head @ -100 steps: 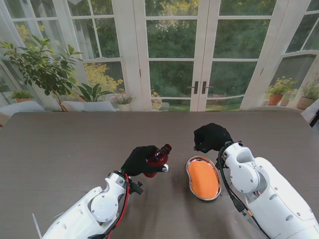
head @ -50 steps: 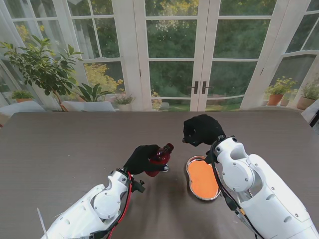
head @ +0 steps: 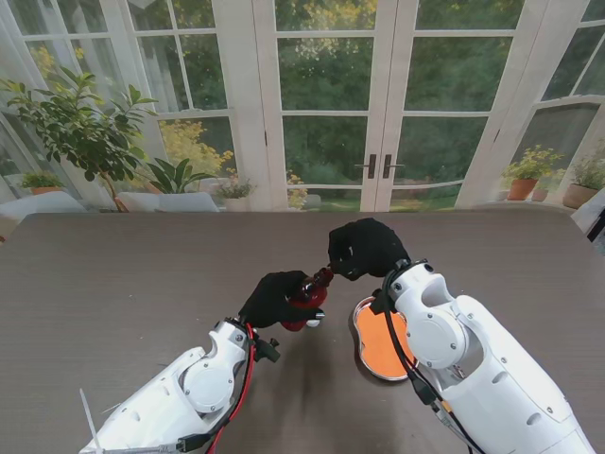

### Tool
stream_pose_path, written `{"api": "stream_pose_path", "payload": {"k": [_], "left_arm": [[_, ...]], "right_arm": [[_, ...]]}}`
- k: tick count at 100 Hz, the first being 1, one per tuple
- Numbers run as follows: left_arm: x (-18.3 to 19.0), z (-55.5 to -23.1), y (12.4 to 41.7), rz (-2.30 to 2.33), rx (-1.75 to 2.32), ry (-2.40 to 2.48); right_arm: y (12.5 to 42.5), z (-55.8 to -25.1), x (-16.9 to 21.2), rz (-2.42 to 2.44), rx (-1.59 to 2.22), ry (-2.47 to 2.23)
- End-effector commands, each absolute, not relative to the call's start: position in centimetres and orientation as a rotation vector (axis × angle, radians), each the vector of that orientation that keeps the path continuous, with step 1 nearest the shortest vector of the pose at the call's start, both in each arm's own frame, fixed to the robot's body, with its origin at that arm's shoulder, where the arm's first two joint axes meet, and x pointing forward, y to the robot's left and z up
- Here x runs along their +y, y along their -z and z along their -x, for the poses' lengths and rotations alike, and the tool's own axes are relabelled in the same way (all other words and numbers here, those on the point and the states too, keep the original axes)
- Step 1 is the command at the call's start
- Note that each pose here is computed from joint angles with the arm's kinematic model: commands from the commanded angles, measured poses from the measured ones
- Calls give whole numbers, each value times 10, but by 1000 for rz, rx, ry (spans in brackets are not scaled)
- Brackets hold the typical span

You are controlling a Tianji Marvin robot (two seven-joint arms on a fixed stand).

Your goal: Collect the cotton balls from the tray into a sample bottle

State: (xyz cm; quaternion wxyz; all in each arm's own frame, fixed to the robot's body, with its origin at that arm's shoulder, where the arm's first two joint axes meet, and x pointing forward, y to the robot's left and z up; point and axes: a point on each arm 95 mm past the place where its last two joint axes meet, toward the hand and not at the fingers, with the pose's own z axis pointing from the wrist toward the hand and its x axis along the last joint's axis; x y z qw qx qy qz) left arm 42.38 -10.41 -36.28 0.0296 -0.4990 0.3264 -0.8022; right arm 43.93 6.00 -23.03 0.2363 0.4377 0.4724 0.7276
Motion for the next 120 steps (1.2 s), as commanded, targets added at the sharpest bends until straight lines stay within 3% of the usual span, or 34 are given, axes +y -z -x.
{"api": "stream_pose_path", "payload": {"k": [1,120], "left_arm": [[-110,-424,361,1539,1015,2489],[-118,-428,361,1527,952,2519]], "right_arm": [[232,-438,66,-1207,1312,-2006],[236,-438,70,-1226,1357,-2010]]}}
